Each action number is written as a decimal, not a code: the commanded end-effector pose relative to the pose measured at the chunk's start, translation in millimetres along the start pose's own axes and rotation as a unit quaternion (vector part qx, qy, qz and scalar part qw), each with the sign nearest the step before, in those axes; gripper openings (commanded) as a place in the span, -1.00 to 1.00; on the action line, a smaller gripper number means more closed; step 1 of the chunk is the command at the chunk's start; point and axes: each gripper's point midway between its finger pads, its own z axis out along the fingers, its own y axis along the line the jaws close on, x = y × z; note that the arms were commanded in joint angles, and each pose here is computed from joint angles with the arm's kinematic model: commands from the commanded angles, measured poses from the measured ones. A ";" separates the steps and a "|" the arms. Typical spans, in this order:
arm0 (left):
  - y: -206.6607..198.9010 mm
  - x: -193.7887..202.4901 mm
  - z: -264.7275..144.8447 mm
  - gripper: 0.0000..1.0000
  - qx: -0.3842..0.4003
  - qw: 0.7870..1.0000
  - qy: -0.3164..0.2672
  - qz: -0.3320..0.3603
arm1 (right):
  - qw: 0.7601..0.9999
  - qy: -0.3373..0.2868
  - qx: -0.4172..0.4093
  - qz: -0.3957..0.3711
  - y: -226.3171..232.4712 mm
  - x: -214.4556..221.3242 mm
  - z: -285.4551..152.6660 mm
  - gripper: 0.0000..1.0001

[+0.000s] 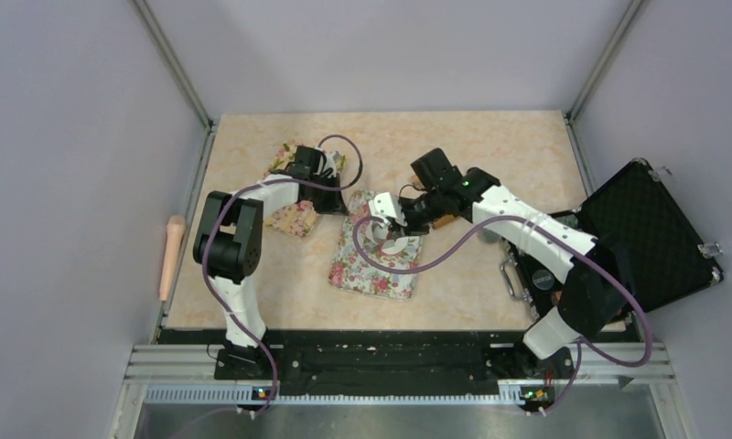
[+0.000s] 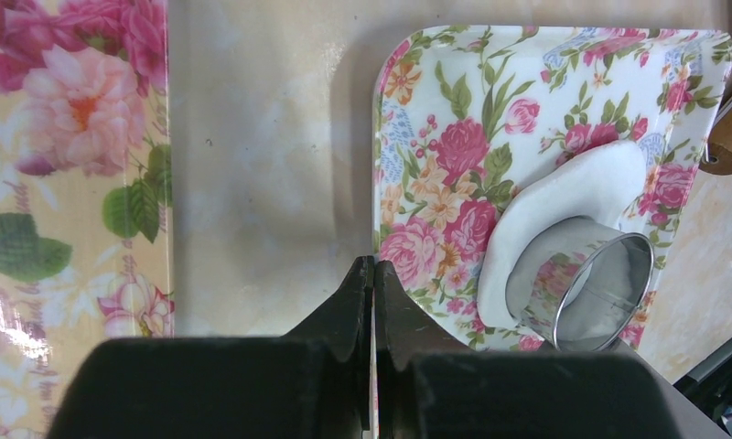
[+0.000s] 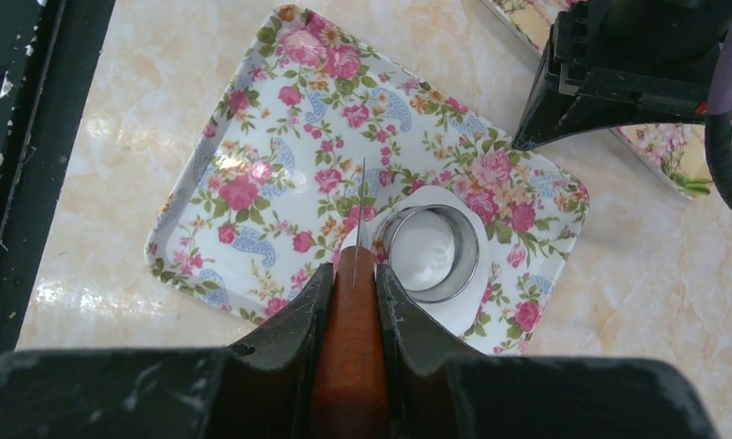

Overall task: Roll out the dumpling wrappers from the dough
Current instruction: Remove the dumpling wrapper from the work surface.

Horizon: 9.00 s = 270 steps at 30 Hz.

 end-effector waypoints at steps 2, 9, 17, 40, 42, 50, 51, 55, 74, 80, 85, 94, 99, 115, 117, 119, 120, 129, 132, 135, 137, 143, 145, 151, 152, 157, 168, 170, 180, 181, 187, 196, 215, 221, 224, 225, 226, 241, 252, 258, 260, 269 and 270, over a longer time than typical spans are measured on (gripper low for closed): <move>20.7 -17.0 -3.2 -1.00 -0.052 0.998 -0.032 0.002 | 0.983 0.048 -0.129 0.121 63.4 16.0 -18.5 -1.00; 21.6 -18.2 -5.8 -1.00 -0.058 0.998 -0.038 0.003 | 0.981 0.086 -0.129 0.115 60.4 19.3 -32.7 -1.00; 18.7 -18.5 -6.4 -1.00 -0.051 0.998 -0.038 0.002 | 0.984 0.082 -0.115 0.108 51.8 10.1 -46.1 -1.00; 12.7 -17.5 -6.0 -1.00 -0.034 0.999 -0.033 0.013 | 0.987 -0.051 0.130 0.074 -52.9 -59.5 -11.2 -1.00; 12.5 -17.7 -6.3 -1.00 -0.034 0.999 -0.034 0.013 | 0.988 -0.049 0.132 0.070 -52.4 -59.1 -5.5 -1.00; 10.6 -19.0 -8.5 -1.00 -0.031 0.999 -0.037 0.014 | 0.990 -0.024 0.126 0.066 -49.4 -41.8 8.7 -1.00; 10.8 -19.4 -8.6 -1.00 -0.031 0.999 -0.037 0.014 | 0.990 -0.021 0.124 0.066 -48.6 -39.5 10.4 -1.00; 10.8 -19.2 -8.6 -1.00 -0.031 0.999 -0.037 0.014 | 0.990 -0.015 0.120 0.070 -45.2 -34.4 13.8 -1.00; 9.8 -23.6 -13.7 -1.00 -0.035 0.998 -0.046 0.017 | 0.988 0.090 0.086 0.091 5.7 15.6 -5.6 -1.00; 11.4 -24.4 -15.6 -1.00 -0.042 0.998 -0.049 0.017 | 0.986 0.100 0.093 0.094 10.2 18.2 -15.2 -1.00; 11.1 -25.4 -17.0 -1.00 -0.042 0.998 -0.052 0.019 | 0.982 0.124 0.110 0.090 7.0 29.0 -21.8 -1.00; 10.6 -24.5 -16.3 -1.00 -0.039 0.998 -0.050 0.018 | 0.972 0.164 0.159 0.063 -13.8 48.0 -32.0 -1.00; 10.4 -24.6 -16.8 -1.00 -0.039 0.998 -0.050 0.019 | 0.977 0.144 0.152 0.045 -19.7 29.8 -39.0 -1.00; 9.3 -24.2 -16.2 -1.00 -0.036 0.998 -0.048 0.020 | 0.978 0.195 0.071 -0.035 -0.6 -14.4 -54.1 -1.00; 9.8 -24.2 -15.9 -1.00 -0.037 0.998 -0.048 0.019 | 0.972 0.221 0.066 -0.049 5.8 -11.6 -53.3 -1.00; 10.2 -24.2 -15.7 -1.00 -0.037 0.998 -0.048 0.019 | 0.969 0.233 0.058 -0.056 14.3 -13.2 -48.7 -1.00; 10.1 -23.8 -15.6 -1.00 -0.037 0.998 -0.047 0.019 | 0.968 0.238 0.055 -0.059 18.8 -14.2 -44.7 -1.00; 8.8 -24.8 -17.9 -1.00 -0.037 0.998 -0.051 0.020 | 0.955 0.280 0.079 -0.052 20.2 6.1 -12.5 -1.00; 8.6 -24.9 -18.7 -1.00 -0.037 0.998 -0.051 0.020 | 0.954 0.277 0.101 -0.051 15.1 7.2 -5.9 -1.00; 8.3 -25.5 -18.4 -1.00 -0.036 0.998 -0.052 0.021 | 0.953 0.273 0.124 -0.048 10.0 7.6 -0.8 -1.00; 8.3 -24.9 -18.1 -1.00 -0.036 0.998 -0.051 0.020 | 0.953 0.272 0.124 -0.046 12.2 9.1 1.4 -1.00; 8.5 -25.2 -18.2 -1.00 -0.036 0.998 -0.052 0.021 | 0.962 0.258 0.076 -0.045 34.5 1.2 -1.6 -1.00; 8.6 -24.8 -17.6 -1.00 -0.036 0.998 -0.051 0.020 | 0.965 0.249 0.068 -0.040 38.3 -4.5 -2.8 -1.00; 9.1 -24.6 -17.9 -1.00 -0.037 0.998 -0.051 0.021 | 0.970 0.232 0.058 -0.029 43.7 -9.9 1.0 -1.00; 9.1 -25.4 -18.8 -1.00 -0.037 0.998 -0.052 0.021 | 0.971 0.231 0.056 -0.027 45.0 -9.7 2.1 -1.00; 9.2 -23.8 -17.2 -1.00 -0.037 0.998 -0.049 0.020 | 0.973 0.218 0.068 -0.025 41.0 -17.8 -0.4 -1.00; 9.6 -23.5 -17.5 -1.00 -0.037 0.998 -0.050 0.019 | 0.956 0.249 0.154 -0.013 25.6 10.7 9.9 -1.00; 9.2 -23.2 -17.5 -1.00 -0.037 0.998 -0.050 0.019 | 0.953 0.256 0.162 -0.013 24.6 16.2 9.9 -1.00; 9.5 -23.7 -17.1 -1.00 -0.037 0.998 -0.050 0.019 | 0.941 0.276 0.194 -0.029 12.1 15.5 -3.5 -1.00; 9.6 -23.7 -17.2 -1.00 -0.037 0.998 -0.050 0.020 | 0.940 0.276 0.197 -0.027 11.1 15.7 -2.8 -1.00; 9.5 -23.7 -18.9 -1.00 -0.038 0.998 -0.051 0.021 | 0.931 0.287 0.226 -0.026 0.6 21.7 -0.2 -1.00; 8.6 -22.6 -18.7 -1.00 -0.035 0.998 -0.049 0.022 | 0.928 0.272 0.255 -0.007 -11.8 19.6 -3.6 -1.00; 8.7 -19.8 -16.4 -1.00 -0.031 0.998 -0.044 0.022 | 0.921 0.229 0.316 0.019 -45.9 13.9 -2.7 -1.00; 8.2 -17.4 -13.6 -1.00 -0.026 0.999 -0.039 0.022 | 0.922 0.219 0.318 0.019 -53.3 11.9 0.2 -1.00; 8.0 -16.4 -12.4 -1.00 -0.025 0.999 -0.037 0.022 | 0.923 0.219 0.317 0.020 -58.0 13.6 2.9 -1.00; 7.7 -15.9 -12.2 -1.00 -0.024 0.999 -0.036 0.022 | 0.922 0.219 0.318 0.020 -59.8 13.8 3.7 -1.00; 7.9 -15.4 -11.8 -1.00 -0.024 0.999 -0.036 0.023 | 0.922 0.219 0.318 0.019 -61.2 14.0 4.4 -1.00; 5.8 -11.9 -7.1 -1.00 -0.018 0.999 -0.028 0.025 | 0.924 0.196 0.329 0.012 -86.8 6.5 10.7 -1.00; 1.7 -9.9 -5.3 -1.00 -0.014 0.999 -0.023 0.030 | 0.915 0.174 0.364 0.002 -117.4 -19.0 6.1 -1.00; -1.0 -9.4 -4.8 -1.00 -0.011 0.999 -0.022 0.034 | 0.911 0.170 0.376 -0.007 -128.4 -27.9 2.3 -1.00; -1.5 -9.2 -4.3 -1.00 -0.010 0.999 -0.021 0.034 | 0.911 0.169 0.377 -0.010 -130.9 -30.1 3.2 -1.00; -3.7 -9.9 -4.7 -1.00 -0.009 0.999 -0.021 0.036 | 0.916 0.139 0.376 -0.005 -143.7 -50.2 7.7 -1.00; -3.6 -10.2 -5.0 -1.00 -0.009 0.999 -0.022 0.035 | 0.919 0.130 0.372 0.000 -143.9 -54.5 9.7 -1.00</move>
